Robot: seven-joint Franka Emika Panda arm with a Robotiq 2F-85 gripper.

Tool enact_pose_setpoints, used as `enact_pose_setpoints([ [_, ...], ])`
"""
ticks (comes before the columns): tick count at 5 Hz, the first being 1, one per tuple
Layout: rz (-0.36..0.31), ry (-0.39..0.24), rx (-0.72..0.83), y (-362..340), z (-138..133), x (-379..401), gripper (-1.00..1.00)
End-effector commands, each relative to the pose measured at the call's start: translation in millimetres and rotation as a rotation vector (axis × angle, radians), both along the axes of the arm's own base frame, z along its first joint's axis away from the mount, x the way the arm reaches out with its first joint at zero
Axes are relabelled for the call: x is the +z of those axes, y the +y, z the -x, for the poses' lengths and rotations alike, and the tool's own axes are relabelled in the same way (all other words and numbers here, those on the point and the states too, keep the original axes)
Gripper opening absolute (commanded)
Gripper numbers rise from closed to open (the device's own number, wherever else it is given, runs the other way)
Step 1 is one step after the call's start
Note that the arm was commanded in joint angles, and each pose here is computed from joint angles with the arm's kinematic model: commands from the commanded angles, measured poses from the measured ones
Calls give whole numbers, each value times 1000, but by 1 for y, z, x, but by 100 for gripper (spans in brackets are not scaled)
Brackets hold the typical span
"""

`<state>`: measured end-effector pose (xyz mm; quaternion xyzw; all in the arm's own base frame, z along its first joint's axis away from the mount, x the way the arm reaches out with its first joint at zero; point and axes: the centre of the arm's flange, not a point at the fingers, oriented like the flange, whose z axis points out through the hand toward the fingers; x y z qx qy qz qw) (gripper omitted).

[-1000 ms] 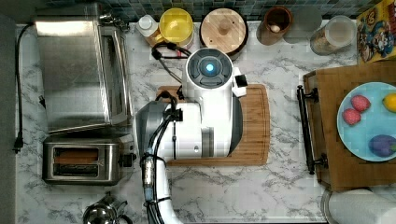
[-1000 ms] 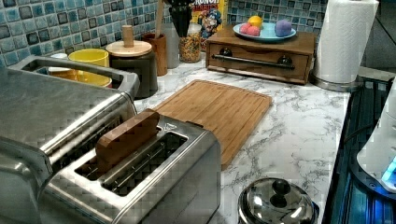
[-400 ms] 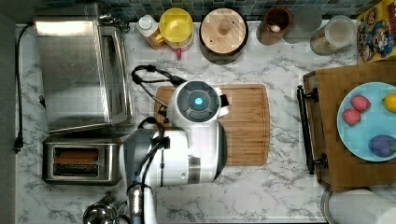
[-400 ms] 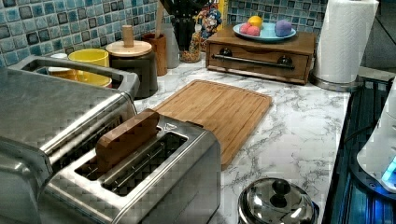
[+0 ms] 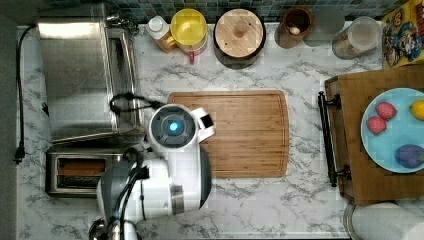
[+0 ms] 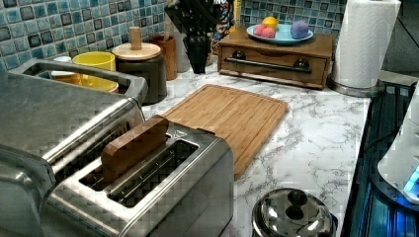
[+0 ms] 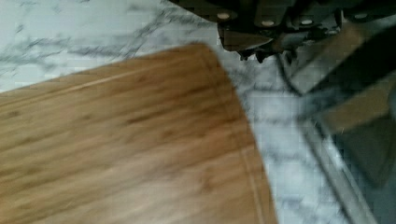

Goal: Turn on the toaster.

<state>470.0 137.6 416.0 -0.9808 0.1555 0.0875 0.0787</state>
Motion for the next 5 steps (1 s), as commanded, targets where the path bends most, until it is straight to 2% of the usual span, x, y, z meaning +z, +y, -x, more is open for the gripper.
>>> enact_pose_setpoints([
  [1,-90,-109,224,50,60,28,-100],
  [2,-98,-129,286,66,72,18,-100],
  [3,-99,-123,301,78,77,-1,-100],
  [5,-89,-173,279,83,70,-21,-100],
])
